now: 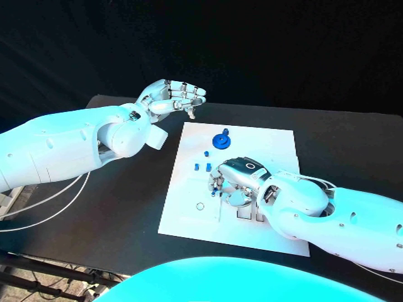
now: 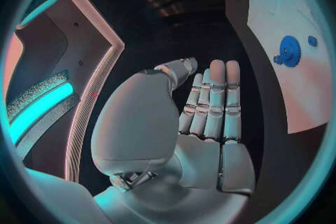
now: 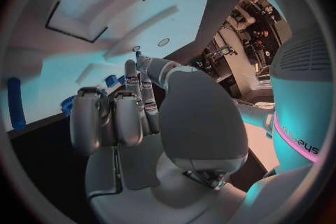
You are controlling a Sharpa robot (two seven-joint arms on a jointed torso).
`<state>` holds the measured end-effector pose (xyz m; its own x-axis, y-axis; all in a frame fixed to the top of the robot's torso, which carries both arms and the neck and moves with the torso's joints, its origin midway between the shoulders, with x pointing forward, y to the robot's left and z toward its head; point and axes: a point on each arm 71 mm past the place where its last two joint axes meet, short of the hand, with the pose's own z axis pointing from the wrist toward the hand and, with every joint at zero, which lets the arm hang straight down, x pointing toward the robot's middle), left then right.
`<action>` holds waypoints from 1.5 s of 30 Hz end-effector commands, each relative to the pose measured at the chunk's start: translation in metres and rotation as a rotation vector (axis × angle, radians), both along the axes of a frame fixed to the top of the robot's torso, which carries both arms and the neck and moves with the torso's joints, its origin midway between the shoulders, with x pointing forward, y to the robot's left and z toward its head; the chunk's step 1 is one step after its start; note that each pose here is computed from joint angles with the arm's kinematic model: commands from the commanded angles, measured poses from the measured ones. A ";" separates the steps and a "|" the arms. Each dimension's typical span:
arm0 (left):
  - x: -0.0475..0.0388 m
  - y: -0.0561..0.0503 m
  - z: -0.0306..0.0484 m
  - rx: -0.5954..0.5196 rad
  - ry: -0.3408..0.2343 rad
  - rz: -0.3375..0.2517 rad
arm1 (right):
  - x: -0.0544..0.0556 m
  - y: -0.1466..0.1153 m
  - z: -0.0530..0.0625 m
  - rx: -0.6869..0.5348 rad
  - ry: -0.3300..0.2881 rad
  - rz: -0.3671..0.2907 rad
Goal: Assemble the parts on the task board
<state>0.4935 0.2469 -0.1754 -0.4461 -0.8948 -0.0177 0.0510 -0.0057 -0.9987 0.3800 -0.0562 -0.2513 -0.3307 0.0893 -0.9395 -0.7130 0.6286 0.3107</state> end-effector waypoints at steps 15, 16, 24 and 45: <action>-0.0006 -0.001 0.0009 -0.002 -0.002 -0.017 | -0.001 0.002 -0.003 -0.040 -0.001 0.013; -0.0006 -0.001 0.0008 -0.002 -0.002 -0.017 | -0.001 0.002 -0.003 -0.040 -0.002 0.011; -0.0010 -0.001 0.0006 -0.001 0.003 -0.023 | 0.000 0.002 -0.004 -0.052 -0.008 -0.001; -0.0017 -0.001 0.0005 0.002 0.005 -0.031 | -0.002 0.009 -0.009 -0.095 0.011 0.035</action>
